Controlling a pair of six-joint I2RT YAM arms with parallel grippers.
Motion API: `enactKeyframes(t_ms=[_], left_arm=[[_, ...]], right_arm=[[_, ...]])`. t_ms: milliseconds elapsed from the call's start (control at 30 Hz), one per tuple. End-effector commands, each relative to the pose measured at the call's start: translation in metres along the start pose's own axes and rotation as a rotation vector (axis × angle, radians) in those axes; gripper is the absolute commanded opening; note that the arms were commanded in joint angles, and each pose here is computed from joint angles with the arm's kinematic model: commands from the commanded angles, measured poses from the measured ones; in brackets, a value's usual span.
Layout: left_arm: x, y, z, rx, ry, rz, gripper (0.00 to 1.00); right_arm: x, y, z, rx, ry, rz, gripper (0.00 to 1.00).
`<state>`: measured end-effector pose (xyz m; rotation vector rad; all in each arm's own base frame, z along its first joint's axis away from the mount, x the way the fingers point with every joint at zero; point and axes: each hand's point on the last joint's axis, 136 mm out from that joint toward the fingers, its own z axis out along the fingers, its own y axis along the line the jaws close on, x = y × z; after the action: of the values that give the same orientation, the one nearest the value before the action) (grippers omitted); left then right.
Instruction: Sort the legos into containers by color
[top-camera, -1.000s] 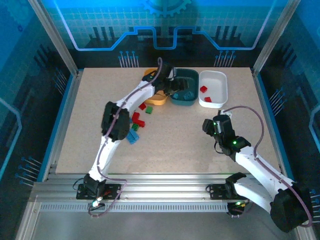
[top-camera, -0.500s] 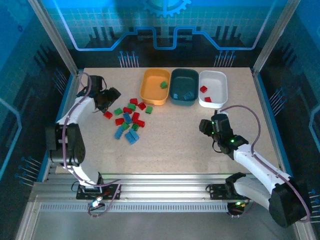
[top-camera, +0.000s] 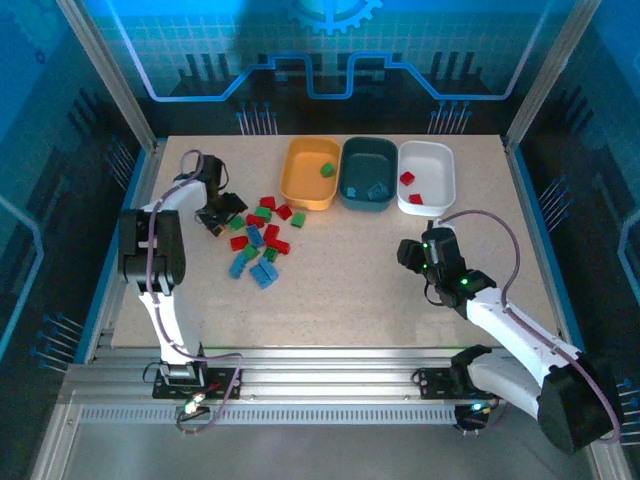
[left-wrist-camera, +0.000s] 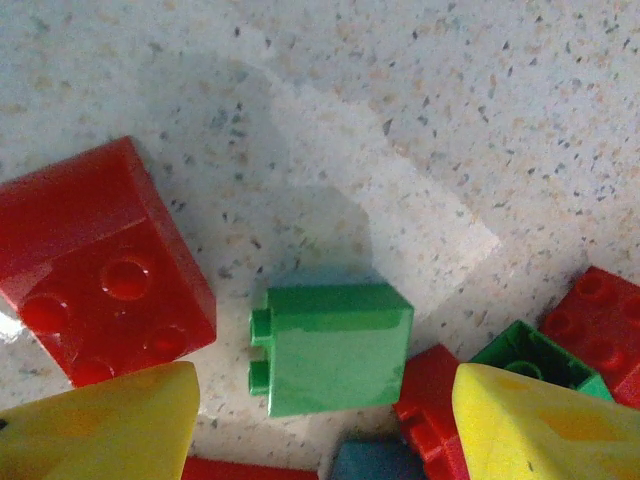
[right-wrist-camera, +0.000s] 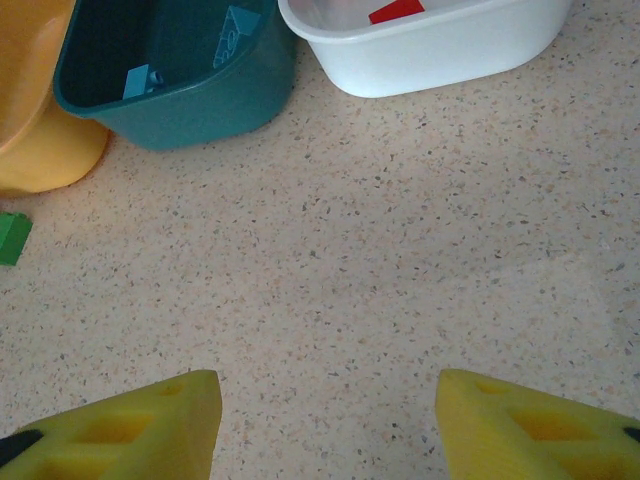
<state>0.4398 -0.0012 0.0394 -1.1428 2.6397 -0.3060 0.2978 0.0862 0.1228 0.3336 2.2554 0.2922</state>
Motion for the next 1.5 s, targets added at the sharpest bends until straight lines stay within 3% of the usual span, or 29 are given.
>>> enactKeyframes(t_ms=[0, 500, 767, 900, 1067, 1333, 1467], left_arm=[[0.003, -0.001, 0.006, -0.046, 0.013, 0.023, 0.69], [0.018, -0.002, 0.024, -0.173, 0.054, 0.103, 0.65], [0.017, 0.009, 0.035, -0.237, 0.06, 0.128, 0.56], [0.015, 0.008, 0.031, -0.234, 0.046, 0.144, 0.46], [0.007, -0.002, 0.006, -0.196, -0.008, 0.169, 0.37], [-0.006, -0.029, -0.055, -0.127, -0.133, 0.228, 0.35], [0.015, -0.08, -0.077, 0.03, -0.148, 0.293, 0.35]], right_arm=[[-0.006, 0.011, -0.002, -0.036, -0.016, -0.012, 0.6], [-0.006, 0.01, -0.003, -0.036, -0.014, -0.011, 0.6], [-0.007, 0.011, -0.005, -0.044, -0.018, -0.009, 0.6], [-0.008, 0.011, -0.007, -0.045, -0.026, -0.008, 0.6], [-0.008, 0.011, -0.006, -0.044, -0.024, -0.008, 0.6], [-0.008, 0.011, -0.006, -0.045, -0.023, -0.007, 0.6], [-0.006, 0.011, -0.004, -0.042, -0.02, -0.008, 0.6]])
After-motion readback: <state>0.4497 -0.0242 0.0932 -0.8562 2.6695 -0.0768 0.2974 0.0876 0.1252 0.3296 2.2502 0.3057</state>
